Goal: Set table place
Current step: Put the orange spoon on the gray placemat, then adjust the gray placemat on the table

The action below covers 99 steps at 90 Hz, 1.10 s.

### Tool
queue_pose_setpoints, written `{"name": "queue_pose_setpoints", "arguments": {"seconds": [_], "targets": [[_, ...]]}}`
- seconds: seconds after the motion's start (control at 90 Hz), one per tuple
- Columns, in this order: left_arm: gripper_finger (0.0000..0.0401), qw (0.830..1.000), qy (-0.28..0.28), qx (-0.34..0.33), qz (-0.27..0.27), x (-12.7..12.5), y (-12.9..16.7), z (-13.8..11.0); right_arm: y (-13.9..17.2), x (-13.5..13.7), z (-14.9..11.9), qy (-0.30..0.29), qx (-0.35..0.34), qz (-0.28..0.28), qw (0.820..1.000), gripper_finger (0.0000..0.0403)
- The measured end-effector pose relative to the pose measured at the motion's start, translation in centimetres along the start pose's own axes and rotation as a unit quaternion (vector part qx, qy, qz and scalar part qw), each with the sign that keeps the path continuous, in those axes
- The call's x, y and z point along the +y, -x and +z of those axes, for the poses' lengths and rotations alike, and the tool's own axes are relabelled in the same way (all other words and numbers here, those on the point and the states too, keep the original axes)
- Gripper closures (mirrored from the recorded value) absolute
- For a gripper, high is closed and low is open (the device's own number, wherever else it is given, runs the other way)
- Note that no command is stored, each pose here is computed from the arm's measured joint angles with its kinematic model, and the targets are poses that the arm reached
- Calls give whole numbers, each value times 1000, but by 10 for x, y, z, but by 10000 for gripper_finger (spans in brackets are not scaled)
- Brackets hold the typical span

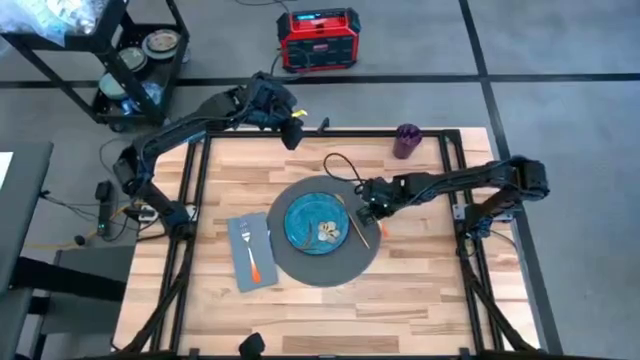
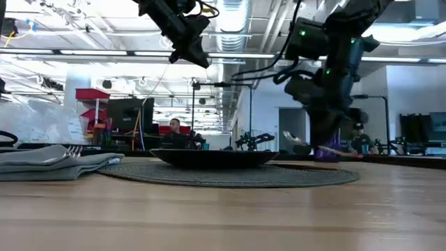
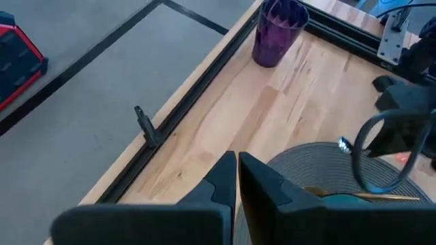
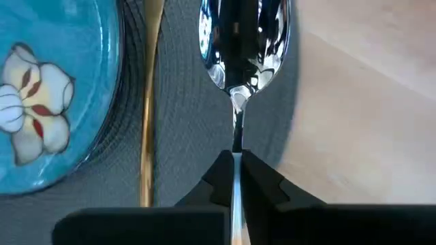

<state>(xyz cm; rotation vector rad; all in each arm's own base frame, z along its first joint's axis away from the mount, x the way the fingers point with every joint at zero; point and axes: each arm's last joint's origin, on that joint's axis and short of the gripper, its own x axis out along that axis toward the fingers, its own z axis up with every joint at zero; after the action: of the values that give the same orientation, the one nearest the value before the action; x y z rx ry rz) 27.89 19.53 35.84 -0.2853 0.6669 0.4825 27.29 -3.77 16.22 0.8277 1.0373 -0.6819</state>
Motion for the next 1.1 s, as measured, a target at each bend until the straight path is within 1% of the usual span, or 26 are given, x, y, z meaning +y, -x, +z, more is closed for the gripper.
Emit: {"name": "queue_pose_setpoints", "arguments": {"seconds": [0.2, 0.356, 0.633, 0.711, 0.8, 0.878, 0.956, 1.022, 1.1], "targets": [[401, 1000, 2, 1, 0, 0, 0, 0, -23, 5, -1, 7, 23, 14, 1000, 403], [401, 1000, 3, 13, 0, 0, 0, -2, -29, 7, -1, 3, 21, 17, 1000, 397], [401, 1000, 5, 20, 0, 0, 0, -4, -14, 10, 3, 20, -2, 45, 999, 333], [401, 1000, 11, 23, 1, 0, 0, -5, -8, 11, 4, 21, -8, 51, 998, 323], [401, 999, 25, 48, 2, 0, 0, -10, 2, 10, 4, 26, -17, 55, 998, 318], [401, 996, 37, 75, -2, -5, -8, -23, 10, 7, 5, 31, -36, 38, 998, 317], [401, 992, 47, 116, -7, -12, -18, -48, 15, -1, 7, 27, -43, 7, 999, 325], [401, 988, 54, 141, -21, -23, -28, -71, 15, -9, 9, 34, -32, -14, 999, 341], [401, 981, 71, 176, -42, -36, -38, -101, 15, -15, 10, 47, -20, -30, 998, 369]]}}
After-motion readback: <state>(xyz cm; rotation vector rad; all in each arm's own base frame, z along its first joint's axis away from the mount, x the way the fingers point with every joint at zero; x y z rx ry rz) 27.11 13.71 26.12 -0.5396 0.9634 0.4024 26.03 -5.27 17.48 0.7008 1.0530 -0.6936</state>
